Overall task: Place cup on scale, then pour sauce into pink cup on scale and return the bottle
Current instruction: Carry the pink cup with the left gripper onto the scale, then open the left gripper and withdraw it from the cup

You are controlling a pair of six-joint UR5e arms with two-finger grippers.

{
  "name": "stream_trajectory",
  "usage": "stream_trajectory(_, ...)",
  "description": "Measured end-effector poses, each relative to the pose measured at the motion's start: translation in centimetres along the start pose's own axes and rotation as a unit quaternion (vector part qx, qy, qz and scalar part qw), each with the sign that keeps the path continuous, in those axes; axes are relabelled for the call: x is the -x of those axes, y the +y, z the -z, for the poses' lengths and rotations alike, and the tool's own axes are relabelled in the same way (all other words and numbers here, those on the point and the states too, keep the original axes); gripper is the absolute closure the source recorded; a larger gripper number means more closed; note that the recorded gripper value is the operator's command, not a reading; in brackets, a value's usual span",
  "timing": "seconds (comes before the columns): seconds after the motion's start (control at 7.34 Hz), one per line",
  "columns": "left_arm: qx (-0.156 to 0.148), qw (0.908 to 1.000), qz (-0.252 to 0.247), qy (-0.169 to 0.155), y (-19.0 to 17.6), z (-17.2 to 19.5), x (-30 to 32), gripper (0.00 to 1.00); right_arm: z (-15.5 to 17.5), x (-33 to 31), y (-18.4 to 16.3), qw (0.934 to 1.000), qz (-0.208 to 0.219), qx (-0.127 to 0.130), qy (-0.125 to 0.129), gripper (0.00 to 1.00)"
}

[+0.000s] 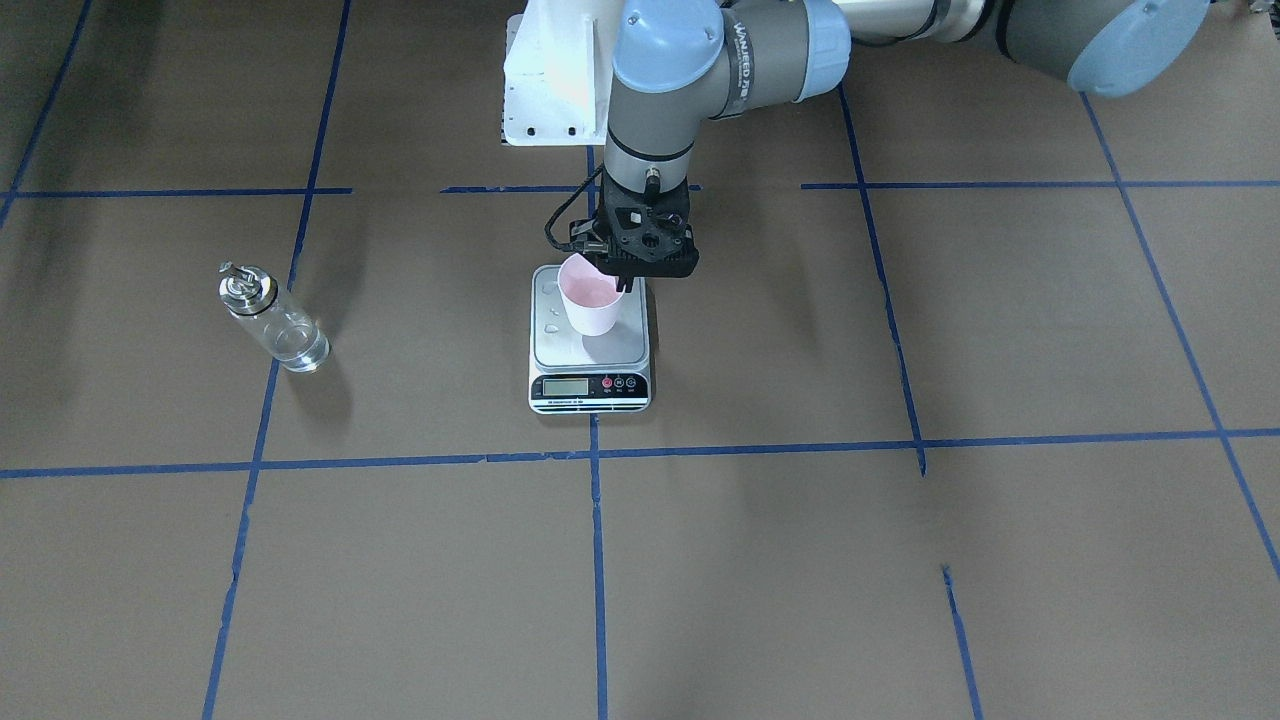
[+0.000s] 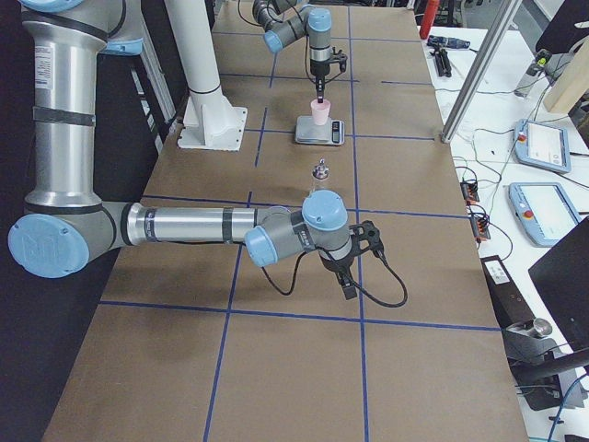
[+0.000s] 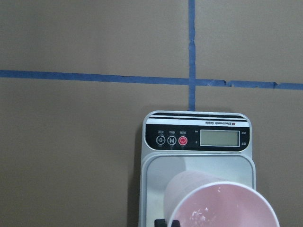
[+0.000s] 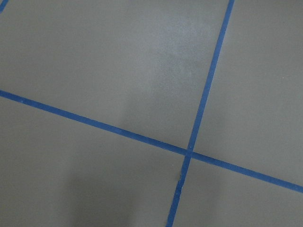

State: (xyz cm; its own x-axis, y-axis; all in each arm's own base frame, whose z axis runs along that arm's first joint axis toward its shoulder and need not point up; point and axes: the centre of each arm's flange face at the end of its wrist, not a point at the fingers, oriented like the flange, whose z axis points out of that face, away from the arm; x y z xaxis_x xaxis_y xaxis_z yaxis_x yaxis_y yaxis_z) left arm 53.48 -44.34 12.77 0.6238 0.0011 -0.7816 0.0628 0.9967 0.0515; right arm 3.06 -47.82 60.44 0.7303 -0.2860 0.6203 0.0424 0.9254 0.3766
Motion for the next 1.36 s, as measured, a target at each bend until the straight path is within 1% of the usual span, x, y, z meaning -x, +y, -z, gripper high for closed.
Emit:
stream_trajectory(0.27, 0.006, 1.0, -0.005, -0.002, 0.8, -0.7, -0.2, 0.77, 0.0, 0.0, 0.0, 1.0, 0.0, 0.0, 0.0, 0.0)
stream_trajectory(0.54, 0.008, 0.9999, -0.007, -0.005, 0.9, -1.1, 0.0, 0.66, 0.1, 0.1, -0.1, 1.0, 0.001, -0.001, 0.0, 0.0)
stream_trajectory(0.68, 0.008, 0.9999, -0.007, -0.006, 0.9, -1.2, 0.1, 0.5, 0.1, 0.1, -0.1, 1.0, 0.002, -0.002, 0.0, 0.0)
stream_trajectory(0.82, 0.008, 0.9999, -0.007, -0.006, 0.9, -1.2, 0.1, 0.02, 0.1, 0.1, -0.1, 1.0, 0.001, -0.002, 0.0, 0.0)
stream_trajectory(1.09, 0.003, 0.9999, -0.01, -0.002, 1.2, -0.5, 0.9, 0.0, 0.2, 0.2, -0.5, 1.0, 0.002, -0.004, 0.0, 0.0)
stream_trajectory(1.23, -0.004, 0.9998, -0.021, 0.003, 1.3, 0.9, 2.5, 0.0, 0.5, 0.5, -0.9, 1.0, -0.001, -0.008, 0.0, 0.0)
stream_trajectory(1.36, -0.015, 0.9988, -0.047, 0.002, 1.1, 3.2, 5.1, 0.0, 1.0, 1.0, -1.3, 0.9999, -0.008, -0.014, -0.003, 0.0)
